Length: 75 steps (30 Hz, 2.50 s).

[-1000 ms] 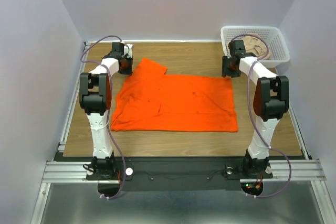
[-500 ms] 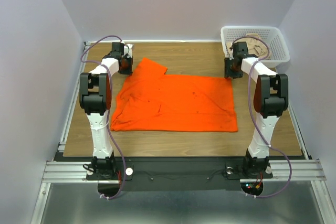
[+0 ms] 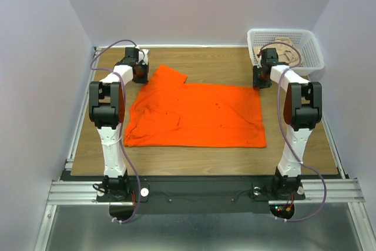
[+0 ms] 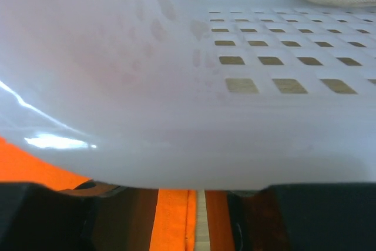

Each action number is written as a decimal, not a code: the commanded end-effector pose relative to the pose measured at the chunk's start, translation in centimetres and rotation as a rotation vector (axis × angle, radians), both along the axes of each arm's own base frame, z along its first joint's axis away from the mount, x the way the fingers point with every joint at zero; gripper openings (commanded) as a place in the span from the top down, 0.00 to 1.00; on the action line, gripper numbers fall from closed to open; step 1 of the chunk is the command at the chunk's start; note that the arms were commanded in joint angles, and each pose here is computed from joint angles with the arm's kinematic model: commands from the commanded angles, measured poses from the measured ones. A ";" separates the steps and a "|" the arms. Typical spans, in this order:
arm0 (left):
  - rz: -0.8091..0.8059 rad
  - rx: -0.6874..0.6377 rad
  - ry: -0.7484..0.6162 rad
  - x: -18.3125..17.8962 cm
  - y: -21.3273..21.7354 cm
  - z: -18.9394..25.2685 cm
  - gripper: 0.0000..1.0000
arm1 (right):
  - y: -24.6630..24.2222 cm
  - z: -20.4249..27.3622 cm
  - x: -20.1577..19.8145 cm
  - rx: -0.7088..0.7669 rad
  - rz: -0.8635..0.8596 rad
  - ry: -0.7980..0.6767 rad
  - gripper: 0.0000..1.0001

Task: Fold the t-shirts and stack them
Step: Fold the tshirt

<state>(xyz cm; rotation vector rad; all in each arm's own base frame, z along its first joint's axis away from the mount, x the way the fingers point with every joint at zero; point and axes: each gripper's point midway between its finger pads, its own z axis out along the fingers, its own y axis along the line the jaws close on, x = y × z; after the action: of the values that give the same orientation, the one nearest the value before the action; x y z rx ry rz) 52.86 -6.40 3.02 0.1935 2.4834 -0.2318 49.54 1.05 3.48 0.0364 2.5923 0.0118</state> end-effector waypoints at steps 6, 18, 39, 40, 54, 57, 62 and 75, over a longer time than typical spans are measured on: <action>-0.009 0.011 0.090 -1.6 -0.1 -2.5 1.00 | 0.6 -2.8 -0.3 0.052 0.057 0.038 0.80; -0.011 -0.022 0.007 -0.4 -0.6 1.3 1.00 | 0.0 3.9 1.9 0.021 0.047 -0.127 0.99; 0.098 -0.075 -0.113 -1.2 0.0 7.3 1.00 | -0.6 7.7 0.4 -0.006 0.023 -0.226 0.99; 0.104 -0.075 -0.113 -1.3 0.0 7.3 1.00 | -0.9 7.7 0.4 -0.019 0.010 -0.224 0.99; 0.135 -0.106 -0.143 -2.1 0.0 9.2 1.00 | -1.9 7.8 -1.1 -0.031 -0.093 -0.223 0.99; 0.132 -0.117 -0.156 -2.2 -0.2 10.0 1.00 | -1.7 8.0 -1.5 -0.018 -0.105 -0.225 0.99; 0.154 -0.104 -0.169 -2.4 0.2 11.1 1.00 | -1.5 8.3 -1.8 0.006 -0.109 -0.231 0.99; 0.213 -0.074 -0.120 -4.9 1.2 10.9 1.00 | -1.3 8.4 -4.0 0.026 -0.141 -0.222 0.99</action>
<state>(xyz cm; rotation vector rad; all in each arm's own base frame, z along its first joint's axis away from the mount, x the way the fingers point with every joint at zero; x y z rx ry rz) 48.91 -6.04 11.57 -0.0524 2.3773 -0.2549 45.19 -0.09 9.56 0.1859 2.4400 -0.0011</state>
